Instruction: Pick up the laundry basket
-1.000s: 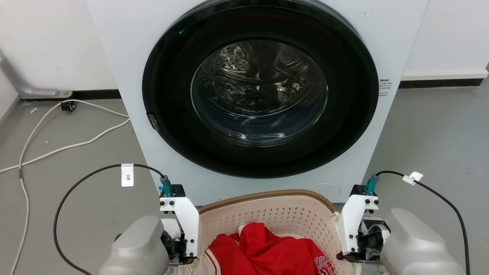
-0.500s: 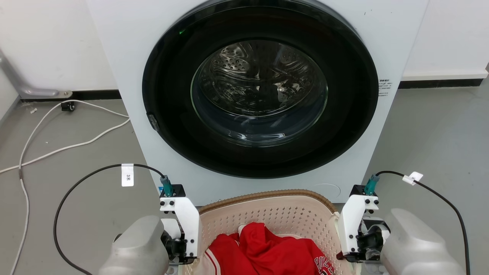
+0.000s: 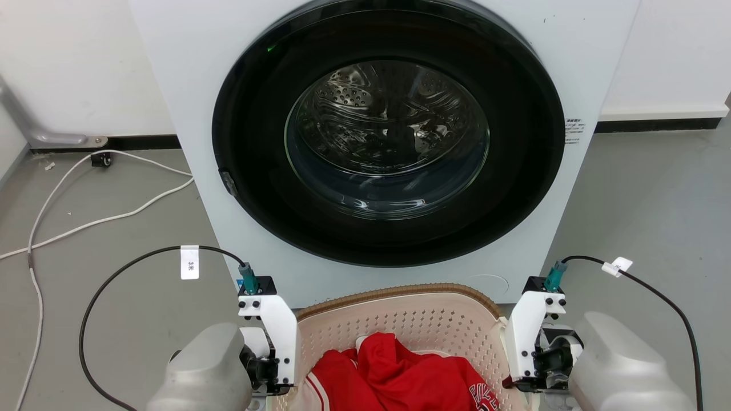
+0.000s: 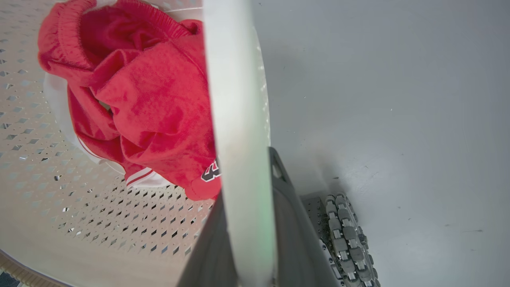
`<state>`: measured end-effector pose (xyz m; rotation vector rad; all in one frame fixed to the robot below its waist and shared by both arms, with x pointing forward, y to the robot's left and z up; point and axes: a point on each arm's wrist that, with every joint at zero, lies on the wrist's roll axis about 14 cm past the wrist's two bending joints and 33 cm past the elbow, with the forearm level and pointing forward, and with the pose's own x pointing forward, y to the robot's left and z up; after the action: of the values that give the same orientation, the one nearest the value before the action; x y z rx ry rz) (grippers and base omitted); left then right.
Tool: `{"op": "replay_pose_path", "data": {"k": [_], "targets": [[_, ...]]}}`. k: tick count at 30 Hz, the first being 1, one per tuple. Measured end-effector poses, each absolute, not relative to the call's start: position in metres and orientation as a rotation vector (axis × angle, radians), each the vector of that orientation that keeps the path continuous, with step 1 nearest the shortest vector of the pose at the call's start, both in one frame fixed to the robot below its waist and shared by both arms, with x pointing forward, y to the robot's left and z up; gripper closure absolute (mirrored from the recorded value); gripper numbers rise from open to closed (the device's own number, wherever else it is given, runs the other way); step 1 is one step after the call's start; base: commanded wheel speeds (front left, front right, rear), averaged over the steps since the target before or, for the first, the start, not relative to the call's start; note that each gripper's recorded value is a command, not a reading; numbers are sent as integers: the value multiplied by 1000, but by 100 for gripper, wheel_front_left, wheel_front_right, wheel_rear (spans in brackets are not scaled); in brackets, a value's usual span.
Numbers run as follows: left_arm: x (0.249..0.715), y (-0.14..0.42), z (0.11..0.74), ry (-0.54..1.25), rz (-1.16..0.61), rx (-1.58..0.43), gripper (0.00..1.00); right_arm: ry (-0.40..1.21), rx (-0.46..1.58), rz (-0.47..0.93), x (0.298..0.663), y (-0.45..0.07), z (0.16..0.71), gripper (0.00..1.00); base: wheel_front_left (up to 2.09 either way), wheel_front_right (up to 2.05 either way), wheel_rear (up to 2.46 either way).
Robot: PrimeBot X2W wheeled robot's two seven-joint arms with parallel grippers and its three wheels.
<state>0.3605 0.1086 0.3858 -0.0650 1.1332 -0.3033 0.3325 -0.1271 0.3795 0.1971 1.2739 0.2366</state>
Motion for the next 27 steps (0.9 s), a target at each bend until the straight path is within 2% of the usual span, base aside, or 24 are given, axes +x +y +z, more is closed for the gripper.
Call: {"op": "replay_pose_path", "data": {"k": [27], "targets": [[361, 109, 385, 1129, -305, -64, 100, 1275, 205, 236, 332, -127, 379, 100, 0, 0, 0]]}}
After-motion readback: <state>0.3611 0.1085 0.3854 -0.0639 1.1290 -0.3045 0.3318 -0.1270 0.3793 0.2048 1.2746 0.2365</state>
